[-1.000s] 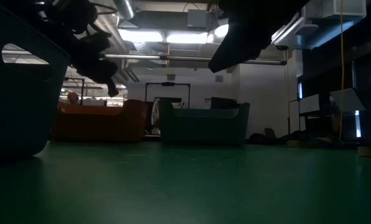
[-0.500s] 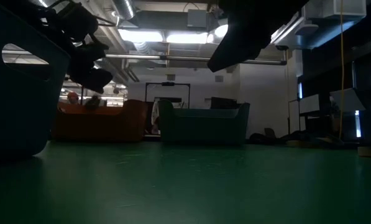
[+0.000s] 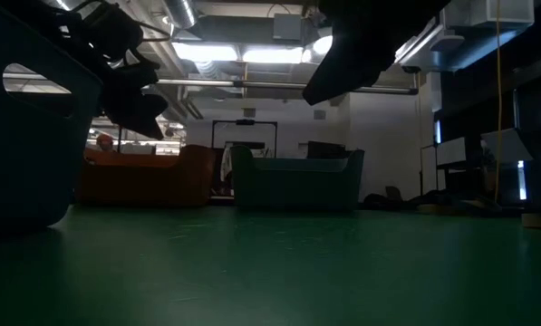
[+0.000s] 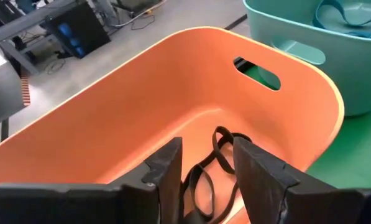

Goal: Sort rubber bands into baskets
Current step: Put the blue rubber band into the green bin

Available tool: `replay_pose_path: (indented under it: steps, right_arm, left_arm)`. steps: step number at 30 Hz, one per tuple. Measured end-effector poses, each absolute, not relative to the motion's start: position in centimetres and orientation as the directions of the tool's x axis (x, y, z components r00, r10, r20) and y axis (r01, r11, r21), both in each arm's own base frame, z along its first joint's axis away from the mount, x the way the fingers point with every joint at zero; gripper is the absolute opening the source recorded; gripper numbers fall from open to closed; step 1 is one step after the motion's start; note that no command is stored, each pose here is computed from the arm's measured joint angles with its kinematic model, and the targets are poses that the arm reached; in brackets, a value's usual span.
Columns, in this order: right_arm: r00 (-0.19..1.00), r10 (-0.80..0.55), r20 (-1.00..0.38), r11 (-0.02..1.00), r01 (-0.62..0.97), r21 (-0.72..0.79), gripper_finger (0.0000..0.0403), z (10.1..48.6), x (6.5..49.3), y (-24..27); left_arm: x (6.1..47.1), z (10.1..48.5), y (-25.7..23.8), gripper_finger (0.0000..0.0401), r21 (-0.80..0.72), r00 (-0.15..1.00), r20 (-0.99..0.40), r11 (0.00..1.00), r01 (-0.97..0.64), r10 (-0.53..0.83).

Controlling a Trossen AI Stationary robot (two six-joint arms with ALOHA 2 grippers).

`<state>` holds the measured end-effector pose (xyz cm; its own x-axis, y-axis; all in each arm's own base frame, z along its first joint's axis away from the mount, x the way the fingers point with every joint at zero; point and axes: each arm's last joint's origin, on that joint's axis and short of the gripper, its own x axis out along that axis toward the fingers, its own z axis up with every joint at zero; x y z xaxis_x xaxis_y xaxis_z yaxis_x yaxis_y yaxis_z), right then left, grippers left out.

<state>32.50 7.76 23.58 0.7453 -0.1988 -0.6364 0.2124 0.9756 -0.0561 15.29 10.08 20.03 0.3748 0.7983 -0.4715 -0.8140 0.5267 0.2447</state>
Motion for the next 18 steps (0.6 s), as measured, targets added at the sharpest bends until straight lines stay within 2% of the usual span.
replay_pose_path:
  steps: [12, 15, 18]
  right_arm:
    - [0.745, -0.198, -0.637, 0.976, 0.212, -0.056, 0.0138, 23.6, 32.5, 7.8]
    - [0.745, -0.198, -0.637, 0.976, 0.212, -0.056, 0.0138, 23.6, 32.5, 7.8]
    - [0.745, -0.199, -0.637, 0.976, 0.212, -0.056, 0.0138, 23.6, 32.5, 7.8]
  left_arm:
    - [15.5, 20.2, 10.1, 0.0141, 0.243, 0.395, -0.455, 0.538, -0.807, 0.798]
    - [15.8, 20.4, 9.7, 0.0141, 0.214, 0.464, -0.472, 0.608, -0.765, 0.750]
    - [16.7, 21.2, 9.1, 0.0141, 0.133, 0.591, -0.470, 0.714, -0.687, 0.656]
